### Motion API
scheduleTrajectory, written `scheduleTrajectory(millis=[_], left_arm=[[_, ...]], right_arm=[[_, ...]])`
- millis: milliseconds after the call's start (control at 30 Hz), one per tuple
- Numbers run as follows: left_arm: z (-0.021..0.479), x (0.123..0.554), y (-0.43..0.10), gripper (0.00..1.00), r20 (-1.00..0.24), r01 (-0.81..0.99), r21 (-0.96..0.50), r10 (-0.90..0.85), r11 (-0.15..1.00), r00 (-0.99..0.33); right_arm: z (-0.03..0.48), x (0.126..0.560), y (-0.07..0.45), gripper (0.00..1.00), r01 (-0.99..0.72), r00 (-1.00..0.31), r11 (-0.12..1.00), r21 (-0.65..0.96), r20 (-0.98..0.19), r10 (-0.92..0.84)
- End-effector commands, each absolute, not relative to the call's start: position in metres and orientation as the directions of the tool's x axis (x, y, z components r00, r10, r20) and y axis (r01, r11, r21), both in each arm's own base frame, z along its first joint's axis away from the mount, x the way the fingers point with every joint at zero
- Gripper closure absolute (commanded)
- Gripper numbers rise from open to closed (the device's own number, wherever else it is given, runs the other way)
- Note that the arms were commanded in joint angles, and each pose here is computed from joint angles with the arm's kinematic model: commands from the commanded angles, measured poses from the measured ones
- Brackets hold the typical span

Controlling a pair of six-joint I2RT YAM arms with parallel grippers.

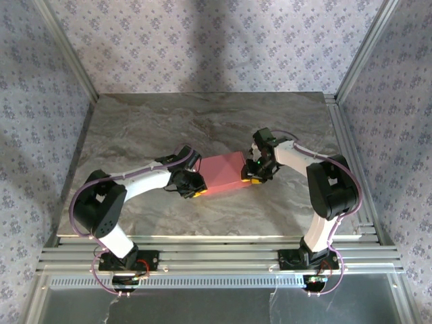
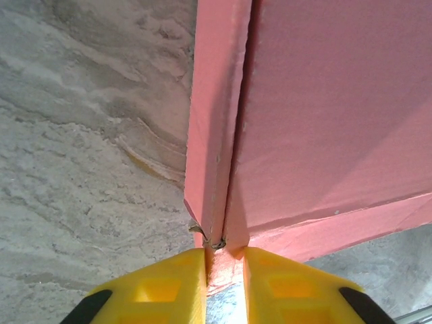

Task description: Fold the paper box

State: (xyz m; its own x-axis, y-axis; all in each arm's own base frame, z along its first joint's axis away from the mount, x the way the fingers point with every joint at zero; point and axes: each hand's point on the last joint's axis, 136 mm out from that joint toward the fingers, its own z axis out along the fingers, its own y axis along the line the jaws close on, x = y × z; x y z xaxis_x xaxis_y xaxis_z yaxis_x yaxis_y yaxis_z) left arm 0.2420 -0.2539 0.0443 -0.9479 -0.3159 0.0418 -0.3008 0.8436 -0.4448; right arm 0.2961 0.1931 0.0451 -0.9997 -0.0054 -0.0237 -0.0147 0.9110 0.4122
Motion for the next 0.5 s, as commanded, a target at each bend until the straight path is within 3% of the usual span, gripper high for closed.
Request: scheduleTrajectory(millis=[0,167,467], left_arm=[[0.047,0.2428,-0.2594,0.85,0.047,-0.293,-0.461,-0.306,0.838,-0.951],[0.0507,0.2442,-0.2592,0.9,0.05,-0.305,-0.471,-0.32,0.828,-0.946],[0.0466,0.2431,-0.2532,0.95,0.055,-0.319,-0.465,-0.333,0.826,-0.941]], right_arm=[[0.0556,0.2914,0.1982,0.65,0.003,-1.0,0.892,0.451,-0.018,0.012],[0.0574,0.2921,0.1975,0.7,0.019,-1.0,0.888,0.459,-0.012,0.028],[0.0555,0.2909,0.1885,0.7,0.002,-0.999,0.909,0.416,-0.036,0.019]])
